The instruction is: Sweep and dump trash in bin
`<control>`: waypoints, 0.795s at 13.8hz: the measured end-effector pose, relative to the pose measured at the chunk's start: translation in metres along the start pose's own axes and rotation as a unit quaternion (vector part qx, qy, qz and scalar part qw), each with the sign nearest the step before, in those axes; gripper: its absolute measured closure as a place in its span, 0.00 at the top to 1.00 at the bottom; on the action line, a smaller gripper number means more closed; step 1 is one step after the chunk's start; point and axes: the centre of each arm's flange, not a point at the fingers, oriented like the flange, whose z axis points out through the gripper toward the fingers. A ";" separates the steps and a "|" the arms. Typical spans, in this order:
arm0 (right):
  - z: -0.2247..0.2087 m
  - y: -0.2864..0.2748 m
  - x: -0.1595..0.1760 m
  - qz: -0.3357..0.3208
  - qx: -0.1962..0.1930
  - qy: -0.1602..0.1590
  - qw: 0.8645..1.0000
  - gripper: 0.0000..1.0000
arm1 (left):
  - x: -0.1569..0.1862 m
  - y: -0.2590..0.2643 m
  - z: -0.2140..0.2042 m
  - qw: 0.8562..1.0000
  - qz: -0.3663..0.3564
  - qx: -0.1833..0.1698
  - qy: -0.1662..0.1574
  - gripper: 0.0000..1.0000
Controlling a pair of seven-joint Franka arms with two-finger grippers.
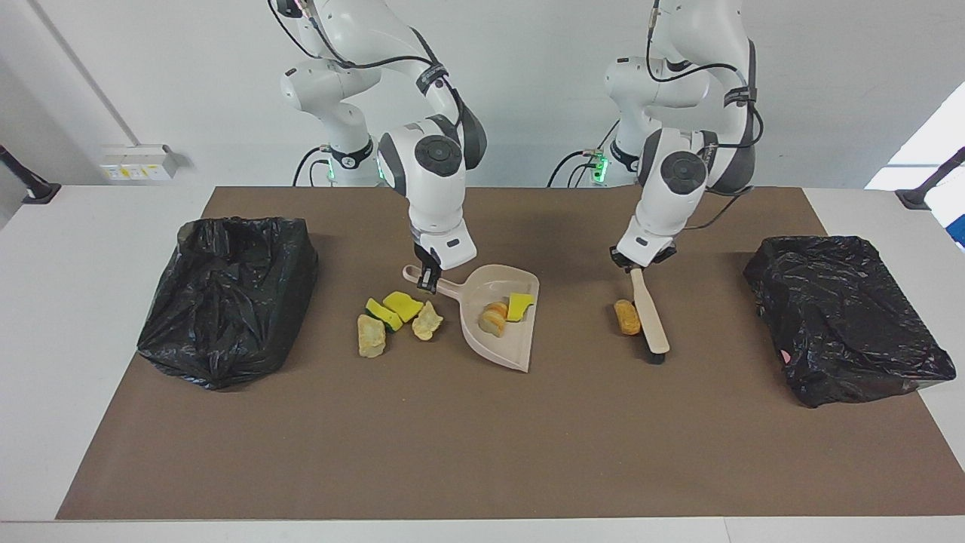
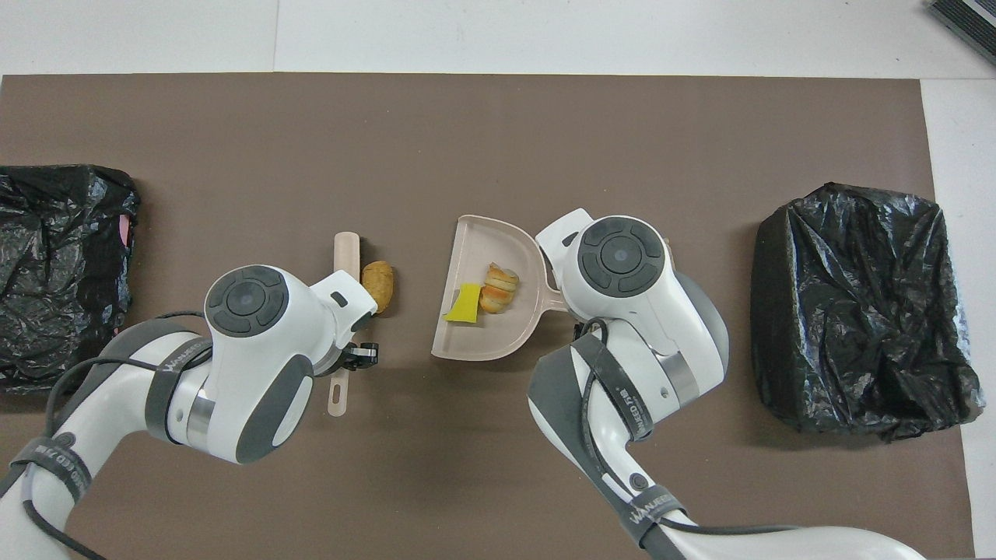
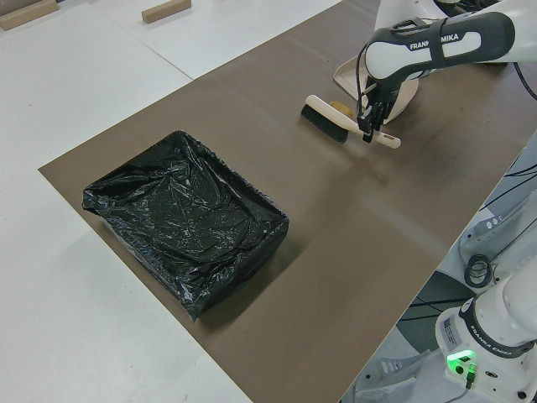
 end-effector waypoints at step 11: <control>0.001 0.002 -0.001 -0.006 -0.004 0.004 1.000 0.32 | -0.017 0.097 -0.016 0.992 0.113 -0.053 0.017 0.27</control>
